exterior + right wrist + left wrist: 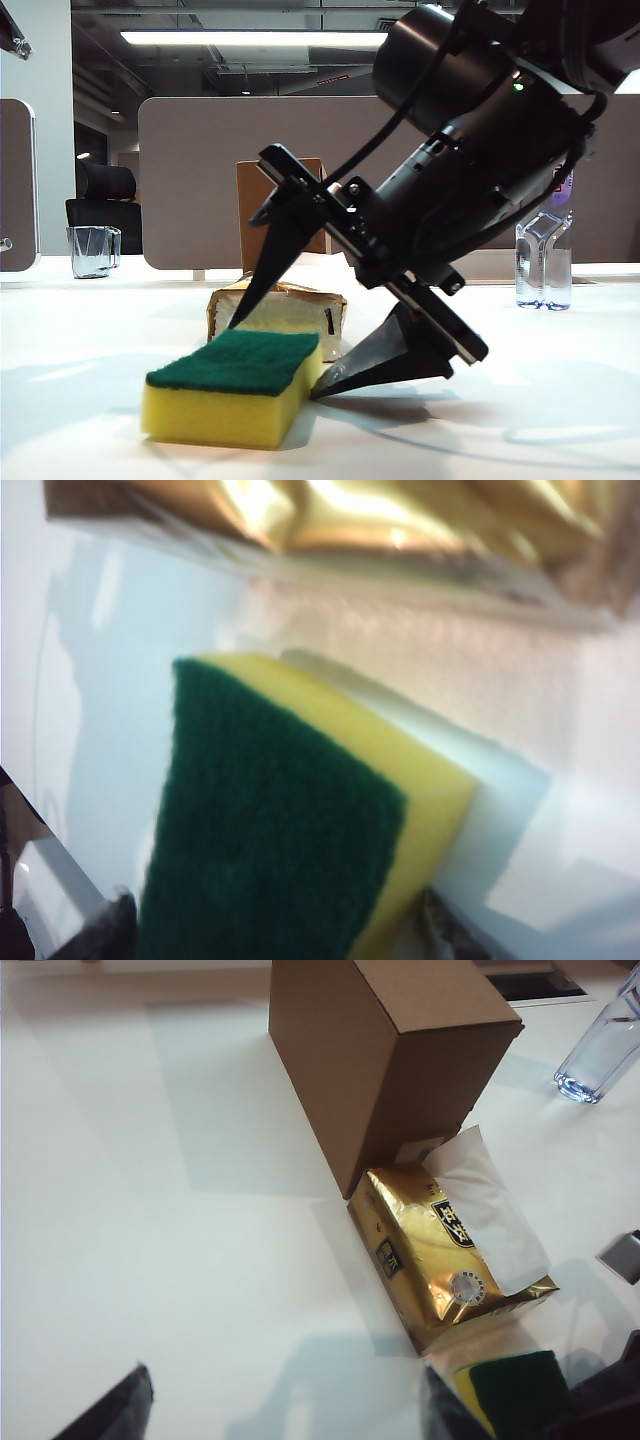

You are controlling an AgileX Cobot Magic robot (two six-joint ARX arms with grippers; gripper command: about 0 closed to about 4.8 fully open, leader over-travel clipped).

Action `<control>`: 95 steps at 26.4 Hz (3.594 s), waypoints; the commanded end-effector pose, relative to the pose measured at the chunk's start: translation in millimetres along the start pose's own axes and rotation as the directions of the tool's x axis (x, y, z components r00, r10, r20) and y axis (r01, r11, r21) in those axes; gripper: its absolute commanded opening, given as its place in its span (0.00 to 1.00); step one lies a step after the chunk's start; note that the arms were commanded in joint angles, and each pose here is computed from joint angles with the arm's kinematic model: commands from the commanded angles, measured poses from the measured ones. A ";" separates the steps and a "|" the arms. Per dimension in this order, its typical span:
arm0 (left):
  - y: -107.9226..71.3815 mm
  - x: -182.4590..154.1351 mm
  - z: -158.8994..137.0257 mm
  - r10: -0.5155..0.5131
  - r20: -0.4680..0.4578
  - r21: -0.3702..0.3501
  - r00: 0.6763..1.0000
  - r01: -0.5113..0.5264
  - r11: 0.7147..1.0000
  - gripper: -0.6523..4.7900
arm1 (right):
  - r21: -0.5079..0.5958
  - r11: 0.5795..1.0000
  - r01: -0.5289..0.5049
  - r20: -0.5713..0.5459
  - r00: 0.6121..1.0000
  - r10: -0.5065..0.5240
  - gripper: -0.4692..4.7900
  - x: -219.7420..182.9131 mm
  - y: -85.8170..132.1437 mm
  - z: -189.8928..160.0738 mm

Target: Move the sponge from left to right to wipe the table, avoiding obstacles on the table, and finally reaching the bottle of mineral water.

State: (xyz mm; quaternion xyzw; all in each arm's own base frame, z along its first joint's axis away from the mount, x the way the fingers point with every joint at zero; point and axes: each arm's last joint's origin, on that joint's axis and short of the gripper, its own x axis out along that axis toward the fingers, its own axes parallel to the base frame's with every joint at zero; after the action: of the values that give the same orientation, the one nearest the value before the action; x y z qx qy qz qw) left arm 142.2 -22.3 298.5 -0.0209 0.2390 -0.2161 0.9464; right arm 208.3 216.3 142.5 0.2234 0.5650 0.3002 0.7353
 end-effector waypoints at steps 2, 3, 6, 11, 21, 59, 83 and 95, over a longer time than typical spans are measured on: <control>-1.3 -3.6 3.2 0.000 0.027 0.011 1.000 0.000 1.000 0.75 | 0.044 0.985 0.164 -0.108 0.981 -0.159 0.79 16.7 -20.7 -18.3; -1.5 -4.2 3.2 0.001 0.030 0.015 1.000 -0.001 1.000 0.75 | 0.045 0.983 0.177 -0.129 0.977 -0.170 0.77 19.2 -22.3 -21.1; -1.3 -4.2 3.2 0.006 0.030 0.015 1.000 -0.006 1.000 0.75 | 0.040 0.981 0.190 -0.146 0.972 -0.182 0.66 20.4 -21.9 -24.6; -1.4 -4.5 3.3 0.007 0.031 0.015 0.999 -0.008 1.000 0.75 | 0.024 0.974 0.226 -0.130 0.967 -0.221 0.24 20.0 -23.8 -24.9; -1.8 -5.7 3.4 0.007 0.037 0.017 0.999 -0.007 1.000 0.75 | -0.010 0.971 0.238 -0.108 0.965 -0.237 0.07 20.1 -23.9 -24.0; -6.3 -17.8 4.1 0.007 0.090 0.032 0.996 -0.010 0.999 0.75 | 0.050 0.884 0.464 -0.124 0.882 -0.455 0.07 -92.5 -117.2 -15.0; -17.3 -34.5 -10.2 -0.146 0.034 0.012 0.989 0.146 0.989 0.75 | 0.252 0.796 0.551 -0.037 0.827 -0.561 0.07 -164.1 -165.5 -16.4; -29.2 -57.8 -21.2 -0.253 0.063 -0.027 0.965 0.256 0.966 0.75 | 0.250 0.791 0.559 -0.030 0.821 -0.571 0.07 -164.4 -165.8 -15.5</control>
State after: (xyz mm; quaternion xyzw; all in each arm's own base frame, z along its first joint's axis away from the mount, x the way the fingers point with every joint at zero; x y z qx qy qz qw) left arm 78.1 -22.9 308.9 -0.0696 0.2064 -0.3218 0.9214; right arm 202.1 -12.6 151.8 0.1826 0.5890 0.0516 0.7855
